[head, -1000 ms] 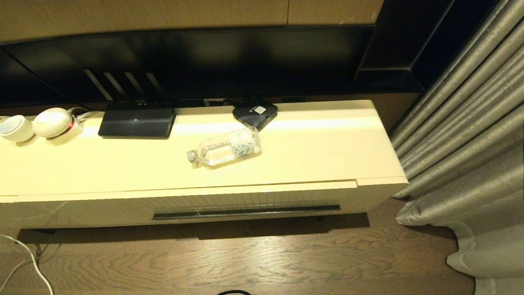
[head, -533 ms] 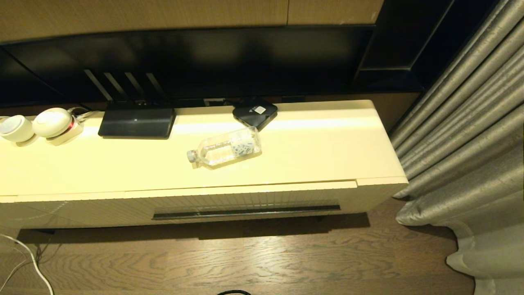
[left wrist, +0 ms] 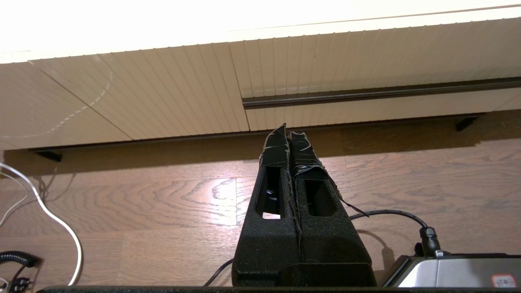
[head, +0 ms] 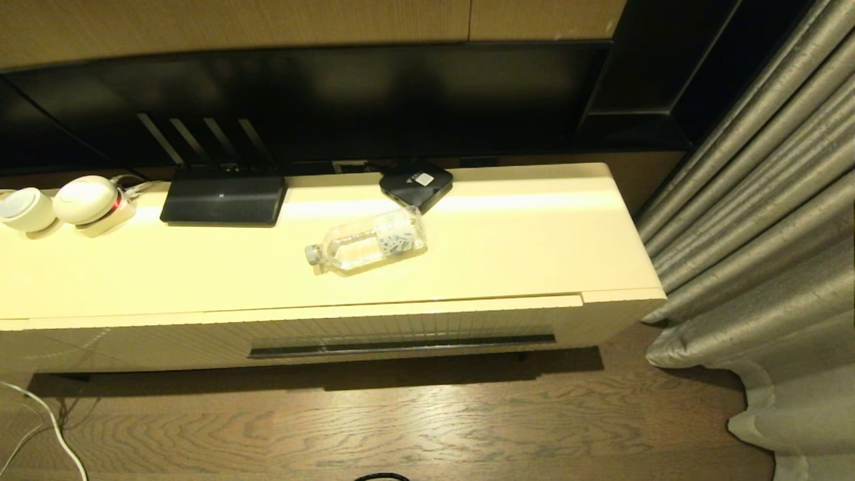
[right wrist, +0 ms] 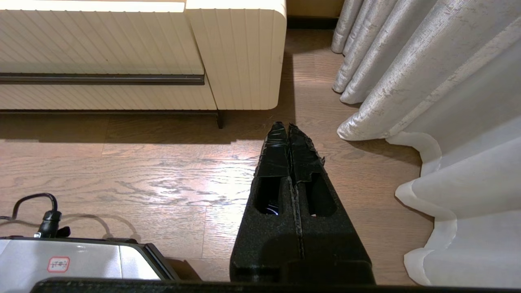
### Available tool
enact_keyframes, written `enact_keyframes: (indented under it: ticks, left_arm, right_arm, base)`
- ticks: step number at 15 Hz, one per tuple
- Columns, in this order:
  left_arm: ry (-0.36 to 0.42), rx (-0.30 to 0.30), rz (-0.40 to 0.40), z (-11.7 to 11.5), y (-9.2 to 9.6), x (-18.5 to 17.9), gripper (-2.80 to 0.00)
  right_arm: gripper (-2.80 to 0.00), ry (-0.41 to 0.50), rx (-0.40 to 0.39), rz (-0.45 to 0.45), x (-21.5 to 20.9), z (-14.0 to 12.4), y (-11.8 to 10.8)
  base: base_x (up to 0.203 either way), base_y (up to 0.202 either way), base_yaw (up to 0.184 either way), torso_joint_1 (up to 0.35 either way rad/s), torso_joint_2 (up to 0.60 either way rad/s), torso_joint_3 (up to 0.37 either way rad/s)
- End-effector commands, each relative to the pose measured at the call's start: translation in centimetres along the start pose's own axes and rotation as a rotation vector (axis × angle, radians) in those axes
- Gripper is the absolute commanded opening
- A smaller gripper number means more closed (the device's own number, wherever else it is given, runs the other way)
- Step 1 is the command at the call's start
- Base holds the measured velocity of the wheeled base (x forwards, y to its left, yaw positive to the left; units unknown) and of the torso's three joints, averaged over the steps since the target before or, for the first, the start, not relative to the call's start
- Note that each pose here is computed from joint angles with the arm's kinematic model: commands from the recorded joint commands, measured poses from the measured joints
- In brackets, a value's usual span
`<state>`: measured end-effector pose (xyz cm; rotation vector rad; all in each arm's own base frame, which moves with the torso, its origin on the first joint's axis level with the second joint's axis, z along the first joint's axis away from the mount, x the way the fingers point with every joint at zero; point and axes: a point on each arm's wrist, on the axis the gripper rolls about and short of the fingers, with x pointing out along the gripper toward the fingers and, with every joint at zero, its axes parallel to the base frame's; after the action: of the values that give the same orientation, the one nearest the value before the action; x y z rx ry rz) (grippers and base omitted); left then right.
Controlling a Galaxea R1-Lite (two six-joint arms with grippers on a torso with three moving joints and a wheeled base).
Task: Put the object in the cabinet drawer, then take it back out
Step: Open the drawer
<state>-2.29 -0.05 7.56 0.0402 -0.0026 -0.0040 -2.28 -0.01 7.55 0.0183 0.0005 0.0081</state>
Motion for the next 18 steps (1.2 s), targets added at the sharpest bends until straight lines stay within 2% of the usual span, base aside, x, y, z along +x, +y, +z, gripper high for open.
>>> enact_keyframes:
  ticks: [1, 6, 11, 12, 14, 18]
  left_arm:
    - [0.004, 0.0, 0.001, -0.1, 0.0, 0.0, -2.8]
    - [0.009, 0.009, 0.016, 0.0, 0.0, 0.0, -2.8]
    - [-0.036, 0.047, 0.021, 4.3, 0.2, -1.0, -2.8]
    - [-0.05, 0.047, 0.023, 5.6, 0.3, -1.1, -2.8]
    - [-0.082, 0.044, 0.035, 10.0, 0.5, -0.9, -2.8]
    - [-0.073, 0.05, 0.048, 17.8, 0.9, 2.1, -2.8]
  right_arm:
    - [-2.8, 0.001, 0.0, 0.001, 0.0, 0.0, 0.0]
    - [-2.8, 0.001, 0.0, 0.001, 0.0, 0.0, 0.0]
    - [-2.8, 0.001, 0.0, 0.001, 0.0, 0.0, 0.0]
    - [-2.8, 0.001, 0.0, 0.001, 0.0, 0.0, 0.0]
    - [-2.8, 0.001, 0.0, 0.001, 0.0, 0.0, 0.0]
    - [-2.8, 0.001, 0.0, 0.001, 0.0, 0.0, 0.0]
  base:
    - [0.0, 0.0, 0.0, 0.0, 0.0, 0.0]
    - [0.0, 0.0, 0.0, 0.0, 0.0, 0.0]
    - [0.0, 0.0, 0.0, 0.0, 0.0, 0.0]
    - [0.0, 0.0, 0.0, 0.0, 0.0, 0.0]
    - [0.0, 0.0, 0.0, 0.0, 0.0, 0.0]
    - [0.0, 0.0, 0.0, 0.0, 0.0, 0.0]
